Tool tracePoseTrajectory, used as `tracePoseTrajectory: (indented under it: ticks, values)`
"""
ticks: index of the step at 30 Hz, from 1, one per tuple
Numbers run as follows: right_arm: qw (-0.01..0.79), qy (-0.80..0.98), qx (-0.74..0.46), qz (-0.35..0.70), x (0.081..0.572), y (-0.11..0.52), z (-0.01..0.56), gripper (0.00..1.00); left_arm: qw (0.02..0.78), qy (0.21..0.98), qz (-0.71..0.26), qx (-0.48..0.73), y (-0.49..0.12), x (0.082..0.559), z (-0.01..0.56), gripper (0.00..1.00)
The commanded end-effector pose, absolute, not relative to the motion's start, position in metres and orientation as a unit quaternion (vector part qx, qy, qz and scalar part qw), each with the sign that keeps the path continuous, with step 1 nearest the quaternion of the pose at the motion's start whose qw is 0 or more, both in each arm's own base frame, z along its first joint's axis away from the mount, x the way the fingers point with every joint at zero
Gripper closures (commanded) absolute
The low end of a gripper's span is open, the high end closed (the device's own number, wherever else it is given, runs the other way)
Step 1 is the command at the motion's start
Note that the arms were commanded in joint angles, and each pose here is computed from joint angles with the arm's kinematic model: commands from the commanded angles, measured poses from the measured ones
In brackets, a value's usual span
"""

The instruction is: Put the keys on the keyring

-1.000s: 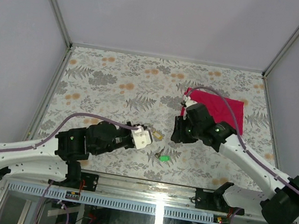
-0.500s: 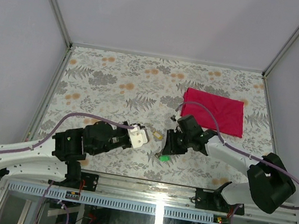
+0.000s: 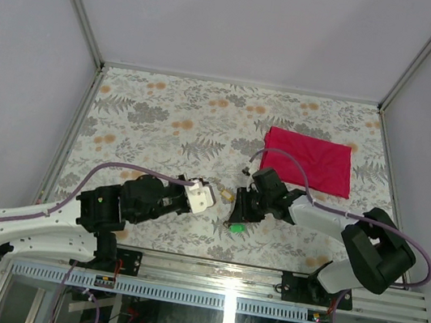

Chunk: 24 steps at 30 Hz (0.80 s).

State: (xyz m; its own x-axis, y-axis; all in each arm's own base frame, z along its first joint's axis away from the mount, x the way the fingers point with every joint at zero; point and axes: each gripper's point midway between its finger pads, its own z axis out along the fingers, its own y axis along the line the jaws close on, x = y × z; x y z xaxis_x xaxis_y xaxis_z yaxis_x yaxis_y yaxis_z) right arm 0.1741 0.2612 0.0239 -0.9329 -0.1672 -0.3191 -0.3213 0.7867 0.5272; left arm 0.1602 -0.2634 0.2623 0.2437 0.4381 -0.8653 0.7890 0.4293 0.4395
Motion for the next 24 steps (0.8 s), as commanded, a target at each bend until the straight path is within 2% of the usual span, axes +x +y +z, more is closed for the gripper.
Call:
tracePoseTrajectory:
  ticks: [1,24]
  values:
    - [0.132,0.929,-0.137,0.319,0.176,0.271,0.023,0.63,0.615,0.591,-0.158,0.497,-0.267,0.163,0.273,1.00]
    - [0.091,0.927,-0.156,0.330,0.157,0.277,0.013,0.70,0.613,0.592,-0.158,0.498,-0.268,0.163,0.271,1.00]
